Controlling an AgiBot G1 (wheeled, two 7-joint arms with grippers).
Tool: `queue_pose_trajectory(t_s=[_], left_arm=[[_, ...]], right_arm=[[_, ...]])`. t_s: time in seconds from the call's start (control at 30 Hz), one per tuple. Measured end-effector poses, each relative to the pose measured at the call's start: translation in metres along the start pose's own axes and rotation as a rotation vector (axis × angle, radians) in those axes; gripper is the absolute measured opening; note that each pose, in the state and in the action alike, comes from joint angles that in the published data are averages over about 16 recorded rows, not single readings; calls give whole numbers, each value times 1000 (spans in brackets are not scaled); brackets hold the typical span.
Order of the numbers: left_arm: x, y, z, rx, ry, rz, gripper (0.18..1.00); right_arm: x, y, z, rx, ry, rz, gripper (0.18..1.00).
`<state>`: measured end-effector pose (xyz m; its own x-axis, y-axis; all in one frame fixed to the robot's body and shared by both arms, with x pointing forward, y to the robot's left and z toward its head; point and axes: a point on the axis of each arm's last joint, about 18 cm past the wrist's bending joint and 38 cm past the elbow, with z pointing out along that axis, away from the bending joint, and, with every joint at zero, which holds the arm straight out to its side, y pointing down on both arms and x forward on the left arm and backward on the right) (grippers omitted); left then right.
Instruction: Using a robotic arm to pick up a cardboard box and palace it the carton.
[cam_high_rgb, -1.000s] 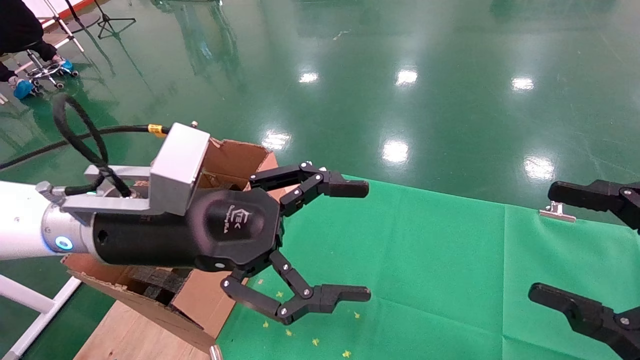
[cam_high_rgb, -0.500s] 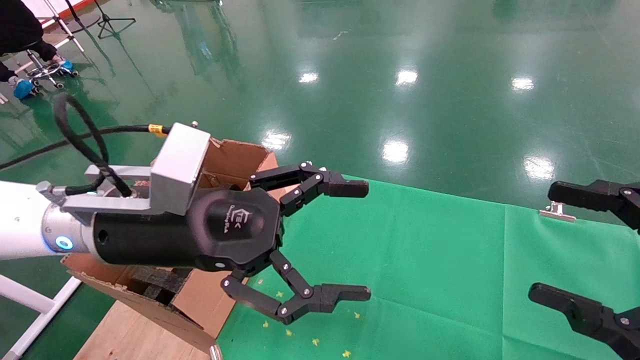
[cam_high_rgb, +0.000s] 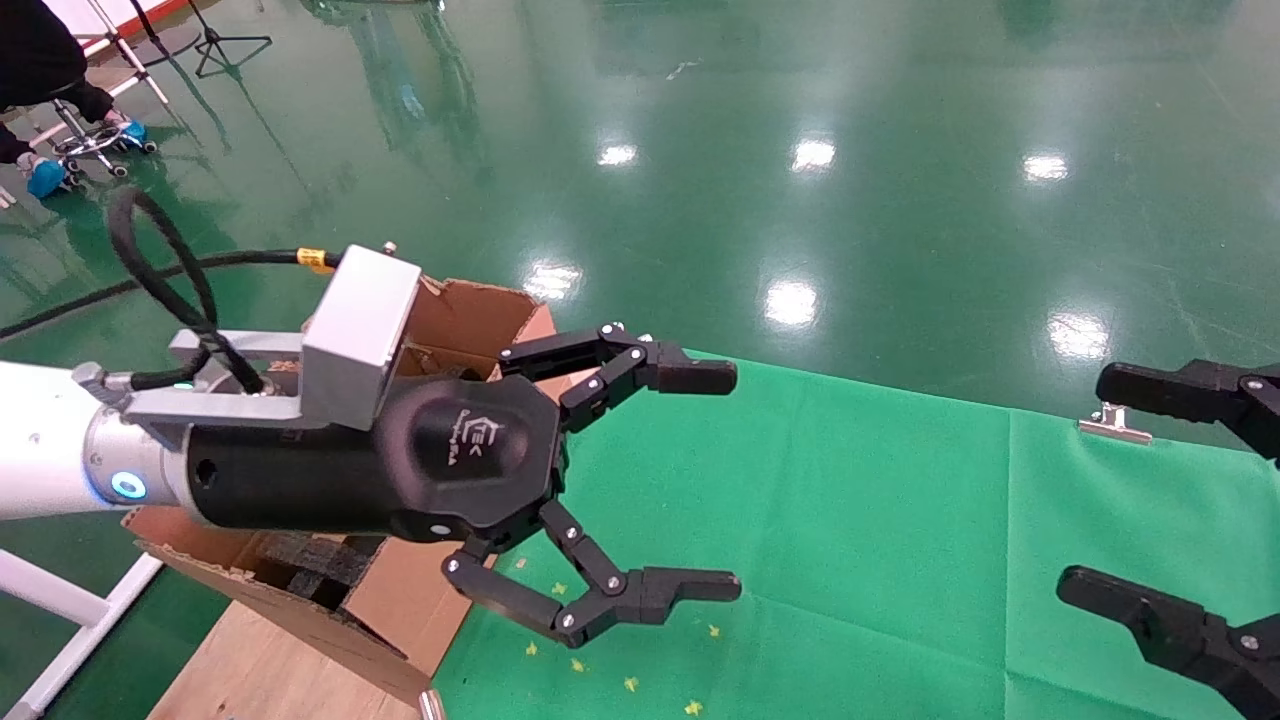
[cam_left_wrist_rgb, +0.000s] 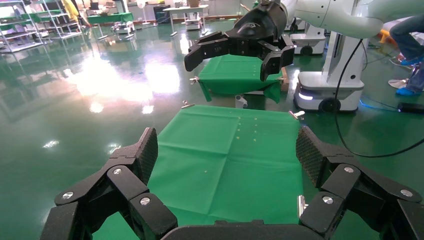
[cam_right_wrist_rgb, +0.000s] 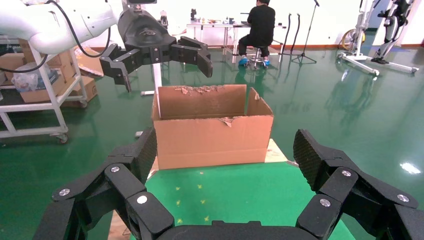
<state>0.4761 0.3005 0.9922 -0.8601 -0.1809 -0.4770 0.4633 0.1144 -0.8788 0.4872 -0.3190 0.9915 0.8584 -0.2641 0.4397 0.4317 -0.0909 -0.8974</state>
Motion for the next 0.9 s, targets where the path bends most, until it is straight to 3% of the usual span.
queue_pose_trajectory(t_s=[0.9], left_arm=[[0, 0, 0, 0, 0, 0, 1001]], right_arm=[[0, 0, 0, 0, 0, 0, 1001]])
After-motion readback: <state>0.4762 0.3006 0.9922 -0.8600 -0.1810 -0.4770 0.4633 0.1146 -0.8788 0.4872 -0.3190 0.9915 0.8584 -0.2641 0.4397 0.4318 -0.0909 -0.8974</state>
